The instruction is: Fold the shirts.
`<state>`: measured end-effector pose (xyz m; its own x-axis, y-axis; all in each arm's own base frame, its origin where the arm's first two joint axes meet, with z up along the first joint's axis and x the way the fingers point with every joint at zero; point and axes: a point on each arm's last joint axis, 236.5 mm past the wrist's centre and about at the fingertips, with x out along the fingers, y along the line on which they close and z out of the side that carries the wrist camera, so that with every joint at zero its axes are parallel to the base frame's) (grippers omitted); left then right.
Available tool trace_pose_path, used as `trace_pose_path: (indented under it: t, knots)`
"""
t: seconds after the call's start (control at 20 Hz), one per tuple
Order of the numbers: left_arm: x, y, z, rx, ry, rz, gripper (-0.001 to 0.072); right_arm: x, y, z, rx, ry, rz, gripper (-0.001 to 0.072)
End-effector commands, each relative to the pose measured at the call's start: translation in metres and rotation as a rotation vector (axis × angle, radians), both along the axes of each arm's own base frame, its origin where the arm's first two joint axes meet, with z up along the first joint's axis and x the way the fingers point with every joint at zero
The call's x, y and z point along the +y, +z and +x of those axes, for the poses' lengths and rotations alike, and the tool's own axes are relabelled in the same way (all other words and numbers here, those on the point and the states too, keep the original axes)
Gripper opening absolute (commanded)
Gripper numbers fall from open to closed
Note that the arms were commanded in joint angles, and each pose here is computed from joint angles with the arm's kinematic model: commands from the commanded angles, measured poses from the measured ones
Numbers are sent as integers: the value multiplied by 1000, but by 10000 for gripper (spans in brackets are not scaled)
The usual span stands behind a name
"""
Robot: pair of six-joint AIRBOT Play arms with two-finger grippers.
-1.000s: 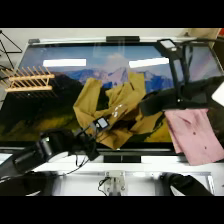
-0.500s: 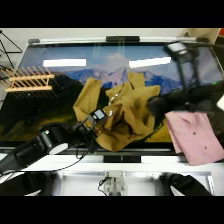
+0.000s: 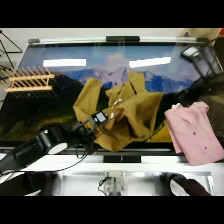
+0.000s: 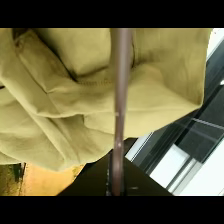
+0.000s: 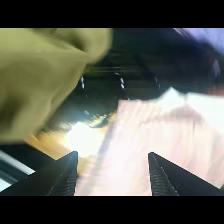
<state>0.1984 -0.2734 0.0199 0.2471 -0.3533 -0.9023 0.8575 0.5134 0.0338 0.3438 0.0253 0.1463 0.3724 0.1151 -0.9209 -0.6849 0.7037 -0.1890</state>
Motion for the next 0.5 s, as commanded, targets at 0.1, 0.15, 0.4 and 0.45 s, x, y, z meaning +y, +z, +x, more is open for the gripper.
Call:
trace_pose_path:
  t: [0.1, 0.15, 0.4, 0.45]
  knots:
    - [2, -1, -3, -11, -59, 25, 33, 37, -30, 8, -21, 711, -113, 557]
    - [2, -1, -3, -11, -59, 25, 33, 43, -35, 9, -9, 726, -100, 557]
    - [2, -1, -2, -20, -83, 31, 33, 67, -62, 12, 51, 822, -68, 556]
    - [2, -1, -2, -21, -83, 29, 33, 69, -67, 12, 63, 825, -55, 556]
